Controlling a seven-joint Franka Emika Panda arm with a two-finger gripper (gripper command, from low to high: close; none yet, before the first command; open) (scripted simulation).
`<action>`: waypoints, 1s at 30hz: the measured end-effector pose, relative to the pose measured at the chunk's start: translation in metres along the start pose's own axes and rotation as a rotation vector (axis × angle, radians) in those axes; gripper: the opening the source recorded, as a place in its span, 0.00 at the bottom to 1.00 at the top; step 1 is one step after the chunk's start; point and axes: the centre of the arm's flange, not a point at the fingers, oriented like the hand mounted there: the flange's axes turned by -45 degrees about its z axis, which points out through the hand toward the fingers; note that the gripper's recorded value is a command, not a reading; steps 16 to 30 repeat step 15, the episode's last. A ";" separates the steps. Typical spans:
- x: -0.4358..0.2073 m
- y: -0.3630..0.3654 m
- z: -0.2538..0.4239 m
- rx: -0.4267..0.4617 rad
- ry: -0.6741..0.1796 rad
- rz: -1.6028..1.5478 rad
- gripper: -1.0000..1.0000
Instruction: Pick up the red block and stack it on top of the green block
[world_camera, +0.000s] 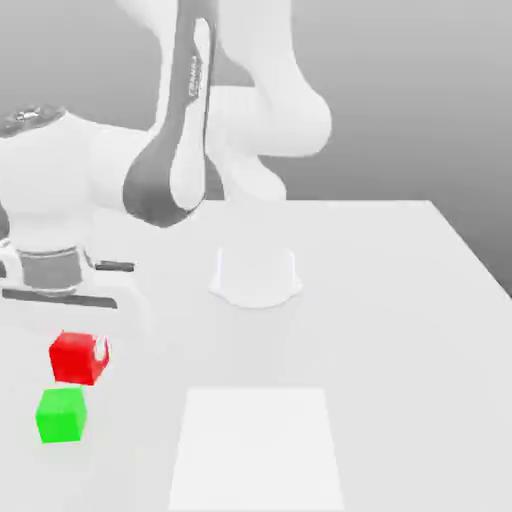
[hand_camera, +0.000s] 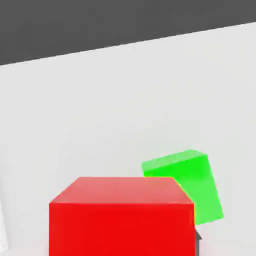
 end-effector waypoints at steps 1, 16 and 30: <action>0.001 0.001 0.010 0.000 0.000 -0.003 0.00; 0.002 0.002 0.001 -0.001 0.001 -0.005 1.00; 0.002 0.002 0.001 -0.001 0.001 -0.005 1.00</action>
